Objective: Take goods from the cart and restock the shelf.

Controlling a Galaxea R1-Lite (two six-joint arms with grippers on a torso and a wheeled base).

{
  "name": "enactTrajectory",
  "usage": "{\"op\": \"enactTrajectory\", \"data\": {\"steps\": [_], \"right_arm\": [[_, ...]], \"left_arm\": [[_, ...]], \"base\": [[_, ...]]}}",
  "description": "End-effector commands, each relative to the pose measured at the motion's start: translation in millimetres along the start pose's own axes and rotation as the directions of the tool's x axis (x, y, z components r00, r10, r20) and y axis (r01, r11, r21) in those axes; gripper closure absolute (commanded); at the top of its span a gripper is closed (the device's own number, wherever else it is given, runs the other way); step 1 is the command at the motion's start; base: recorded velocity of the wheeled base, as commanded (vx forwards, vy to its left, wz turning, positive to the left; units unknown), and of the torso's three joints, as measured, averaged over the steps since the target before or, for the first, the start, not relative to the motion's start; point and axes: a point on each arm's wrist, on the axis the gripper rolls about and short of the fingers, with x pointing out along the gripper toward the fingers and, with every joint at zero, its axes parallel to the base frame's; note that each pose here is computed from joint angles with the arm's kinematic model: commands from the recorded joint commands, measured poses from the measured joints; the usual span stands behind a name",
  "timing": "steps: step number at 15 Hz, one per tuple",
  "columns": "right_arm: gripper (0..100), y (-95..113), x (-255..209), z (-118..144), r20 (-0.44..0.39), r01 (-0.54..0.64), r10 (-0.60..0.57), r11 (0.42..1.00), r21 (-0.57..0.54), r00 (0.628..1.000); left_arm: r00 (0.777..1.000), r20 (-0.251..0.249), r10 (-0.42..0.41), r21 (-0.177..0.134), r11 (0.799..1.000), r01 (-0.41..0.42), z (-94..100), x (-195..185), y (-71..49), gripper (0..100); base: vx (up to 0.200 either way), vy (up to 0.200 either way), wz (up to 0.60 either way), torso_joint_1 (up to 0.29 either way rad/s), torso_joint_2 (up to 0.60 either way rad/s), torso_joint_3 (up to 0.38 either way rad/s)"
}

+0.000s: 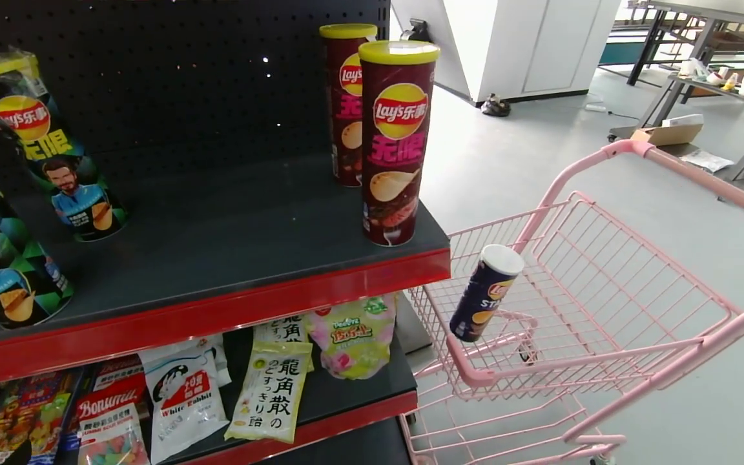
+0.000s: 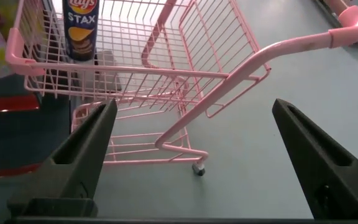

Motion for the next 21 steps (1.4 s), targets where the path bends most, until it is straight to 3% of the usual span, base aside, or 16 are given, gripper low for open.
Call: {"op": "enactTrajectory", "data": {"steps": [1, 3, 4, 5, 6, 7, 8, 9, 12, 15, 21], "right_arm": [[0, 0.1, 0.2, 0.0, -0.001, -0.002, 0.002, 1.0, 0.0, 1.0], [0, 0.1, 4.6, 6.9, -0.014, 0.006, -0.006, 1.0, 0.008, 1.0], [0, 0.8, 19.2, 30.5, 0.009, -0.025, 0.025, 0.998, 0.049, 1.0], [0, 2.9, 40.8, 60.3, 0.042, -0.059, 0.054, 0.989, 0.133, 0.998], [0, 5.6, 55.2, 74.0, 0.056, -0.083, 0.074, 0.979, 0.187, 0.996], [0, 16.1, 90.3, 89.7, 0.048, -0.134, 0.126, 0.961, 0.241, 0.991], [0, 21.2, 102.6, 90.5, 0.03, -0.166, 0.164, 0.958, 0.235, 0.986], [0, 30.4, 122.5, 86.0, -0.039, -0.221, 0.235, 0.949, 0.223, 0.971], [0, 46.6, 155.1, 76.5, -0.161, -0.283, 0.328, 0.925, 0.252, 0.931], [0, 61.8, 186.5, 73.8, -0.155, -0.316, 0.384, 0.887, 0.337, 0.91], [0, 73.9, 209.3, 67.1, -0.196, -0.364, 0.455, 0.854, 0.371, 0.868]], "left_arm": [[1.0, -0.002, 0.001, 0.0, 1.0, -0.001, 0.3, 0.4, 0.1, 0], [1.0, -0.001, -0.001, 0.0, 1.0, 0.001, -0.1, 0.2, 0.0, 0], [1.0, -0.001, -0.007, -0.012, 1.0, 0.007, -0.1, 0.5, -0.2, 0], [1.0, -0.006, -0.007, -0.046, 0.999, 0.007, 1.6, 1.7, 0.3, 0], [1.0, -0.008, -0.011, -0.072, 0.997, 0.01, 2.5, 2.4, 0.5, 0], [0.999, -0.021, -0.033, -0.141, 0.99, 0.03, 3.7, 5.8, 0.4, 0], [0.998, -0.014, -0.065, -0.176, 0.982, 0.061, 5.4, 6.3, 0.1, 0], [0.994, 0.001, -0.113, -0.187, 0.976, 0.111, 6.5, 6.3, -0.7, 0], [0.991, 0.004, -0.133, -0.186, 0.974, 0.131, 6.7, 6.7, -1.1, 0], [0.99, -0.012, -0.143, -0.19, 0.972, 0.139, 3.2, 8.1, -2.2, 0], [0.989, -0.027, -0.146, -0.19, 0.972, 0.138, 4.5, 11.1, -1.8, 0]], "base": [[0.0, 0.0, 0.0, -0.168, 0.54, 0.388], [0.0, 0.0, 0.0, -0.11, 0.38, 0.264], [0.0, 0.0, 0.0, -0.036, 0.17, 0.11], [0.0, 0.0, 0.0, -0.041, 0.09, 0.076], [0.0, 0.0, 0.0, -0.012, 0.06, 0.036], [0.0, 0.0, 0.0, 0.0, 0.0, 0.0], [0.0, 0.0, 0.0, 0.0, 0.0, 0.0], [0.0, 0.0, 0.0, 0.0, 0.0, 0.0], [0.0, 0.0, 0.0, 0.0, 0.0, 0.0], [0.0, 0.0, 0.0, 0.0, 0.0, 0.0], [0.0, 0.0, 0.0, 0.0, 0.0, 0.0]]}}
